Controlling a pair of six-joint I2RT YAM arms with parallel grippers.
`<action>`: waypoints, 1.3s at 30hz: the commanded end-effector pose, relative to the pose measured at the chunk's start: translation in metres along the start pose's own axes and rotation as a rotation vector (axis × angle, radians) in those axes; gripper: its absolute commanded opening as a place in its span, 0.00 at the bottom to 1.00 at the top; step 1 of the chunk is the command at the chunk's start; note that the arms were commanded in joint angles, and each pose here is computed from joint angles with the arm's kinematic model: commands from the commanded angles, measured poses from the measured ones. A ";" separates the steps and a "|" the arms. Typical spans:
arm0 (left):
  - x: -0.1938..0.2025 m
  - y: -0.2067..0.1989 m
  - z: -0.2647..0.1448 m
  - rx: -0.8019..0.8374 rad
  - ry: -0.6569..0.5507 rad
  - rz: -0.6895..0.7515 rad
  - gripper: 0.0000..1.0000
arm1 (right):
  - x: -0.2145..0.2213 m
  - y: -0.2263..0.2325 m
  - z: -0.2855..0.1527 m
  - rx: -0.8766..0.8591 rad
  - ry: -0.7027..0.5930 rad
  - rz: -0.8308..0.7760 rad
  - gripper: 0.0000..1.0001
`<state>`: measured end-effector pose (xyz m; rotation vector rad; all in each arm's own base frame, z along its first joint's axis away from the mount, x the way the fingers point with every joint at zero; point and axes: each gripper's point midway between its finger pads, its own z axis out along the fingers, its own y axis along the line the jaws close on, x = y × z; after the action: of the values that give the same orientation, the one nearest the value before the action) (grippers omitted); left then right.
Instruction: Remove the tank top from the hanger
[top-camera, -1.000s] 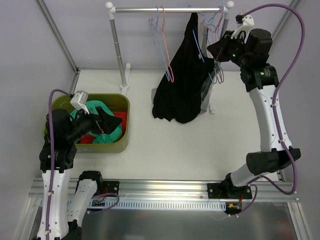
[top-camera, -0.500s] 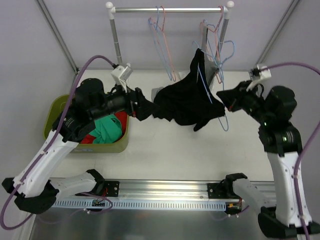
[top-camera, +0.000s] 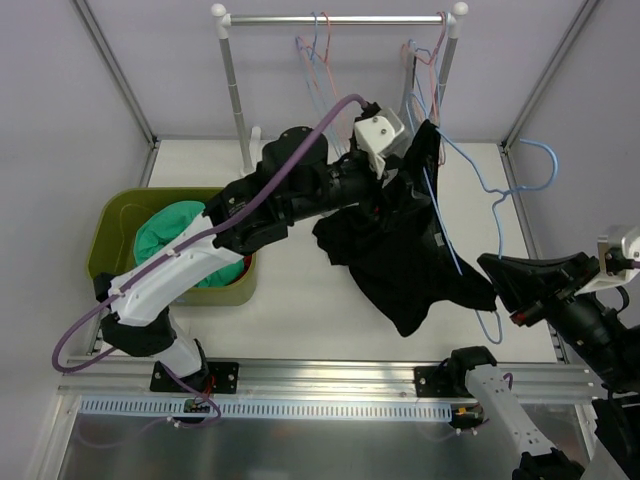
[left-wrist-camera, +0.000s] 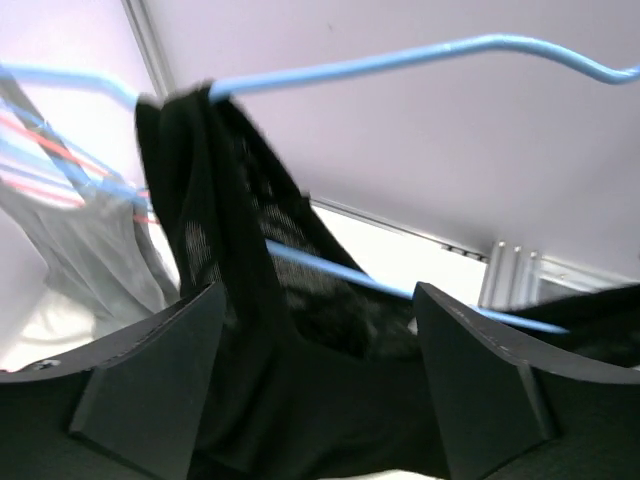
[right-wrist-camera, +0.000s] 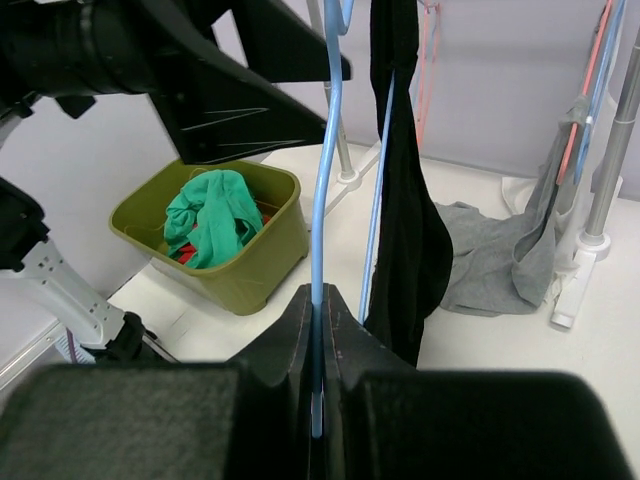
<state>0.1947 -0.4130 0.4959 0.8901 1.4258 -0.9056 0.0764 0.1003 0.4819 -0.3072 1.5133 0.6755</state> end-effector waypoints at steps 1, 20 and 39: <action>-0.028 0.004 0.009 -0.052 -0.082 0.117 0.76 | -0.002 0.012 -0.013 -0.028 0.012 -0.016 0.00; -0.014 0.023 0.029 -0.168 -0.083 0.132 0.05 | -0.014 0.035 -0.025 -0.132 -0.018 -0.047 0.00; -0.032 0.148 -0.080 -0.907 -0.223 -0.137 0.00 | 0.013 0.047 -0.052 -0.273 0.021 -0.142 0.00</action>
<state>0.3001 -0.2994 0.5099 0.1299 1.5276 -0.3035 0.0246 0.1097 0.4615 -0.5549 1.5170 0.7603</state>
